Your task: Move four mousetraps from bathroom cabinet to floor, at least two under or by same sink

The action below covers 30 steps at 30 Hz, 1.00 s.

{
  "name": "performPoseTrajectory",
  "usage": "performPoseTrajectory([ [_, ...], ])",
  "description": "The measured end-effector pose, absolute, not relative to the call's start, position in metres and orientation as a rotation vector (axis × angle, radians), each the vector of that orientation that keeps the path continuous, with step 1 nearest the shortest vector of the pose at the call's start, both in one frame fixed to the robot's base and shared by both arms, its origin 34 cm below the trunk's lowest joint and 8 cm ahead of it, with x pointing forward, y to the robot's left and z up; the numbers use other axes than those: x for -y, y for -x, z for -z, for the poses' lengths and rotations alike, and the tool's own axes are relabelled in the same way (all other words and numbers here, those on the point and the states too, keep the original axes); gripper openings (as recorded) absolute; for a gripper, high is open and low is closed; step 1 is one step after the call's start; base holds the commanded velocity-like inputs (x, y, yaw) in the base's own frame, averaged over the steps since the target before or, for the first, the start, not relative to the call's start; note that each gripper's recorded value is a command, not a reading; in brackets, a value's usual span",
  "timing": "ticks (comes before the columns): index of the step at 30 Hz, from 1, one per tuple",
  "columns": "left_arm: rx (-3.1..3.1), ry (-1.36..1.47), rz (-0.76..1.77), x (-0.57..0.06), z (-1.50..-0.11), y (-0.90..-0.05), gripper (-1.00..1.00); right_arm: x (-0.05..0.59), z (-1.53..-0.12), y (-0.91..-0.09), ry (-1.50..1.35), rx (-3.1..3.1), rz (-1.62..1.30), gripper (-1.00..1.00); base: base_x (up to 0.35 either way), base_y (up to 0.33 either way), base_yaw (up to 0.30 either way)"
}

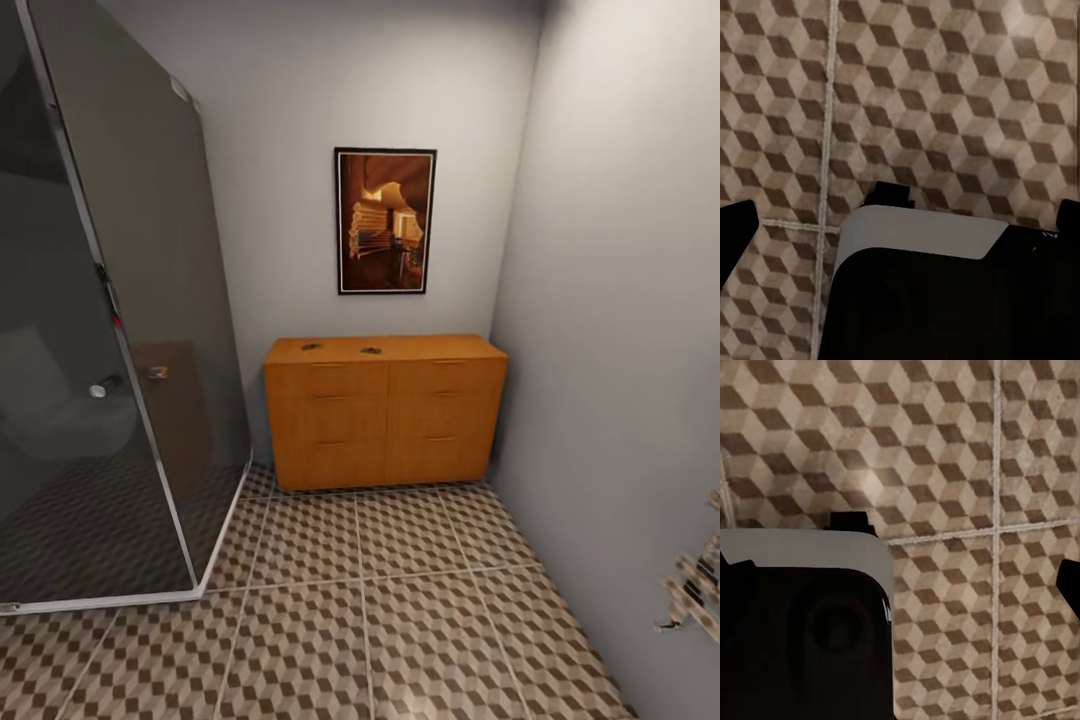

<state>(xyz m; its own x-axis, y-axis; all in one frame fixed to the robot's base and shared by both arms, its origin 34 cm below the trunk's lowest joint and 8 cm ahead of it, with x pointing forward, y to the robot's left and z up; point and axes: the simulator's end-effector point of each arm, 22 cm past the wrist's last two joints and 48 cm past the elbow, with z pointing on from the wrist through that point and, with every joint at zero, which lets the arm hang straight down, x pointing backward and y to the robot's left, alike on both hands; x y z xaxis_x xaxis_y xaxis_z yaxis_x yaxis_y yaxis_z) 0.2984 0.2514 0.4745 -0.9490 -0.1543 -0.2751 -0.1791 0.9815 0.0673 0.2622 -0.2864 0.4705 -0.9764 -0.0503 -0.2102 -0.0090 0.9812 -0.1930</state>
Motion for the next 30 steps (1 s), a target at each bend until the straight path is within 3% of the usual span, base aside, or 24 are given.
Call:
performPoseTrajectory([
  [30, -2.856, 0.246, -0.133, -0.2514, -0.4745, -0.2984, 1.00, 0.2866, -0.4705, -0.2620, 0.035, -2.912, 0.282, 1.00, 0.325, 0.000, 0.000],
])
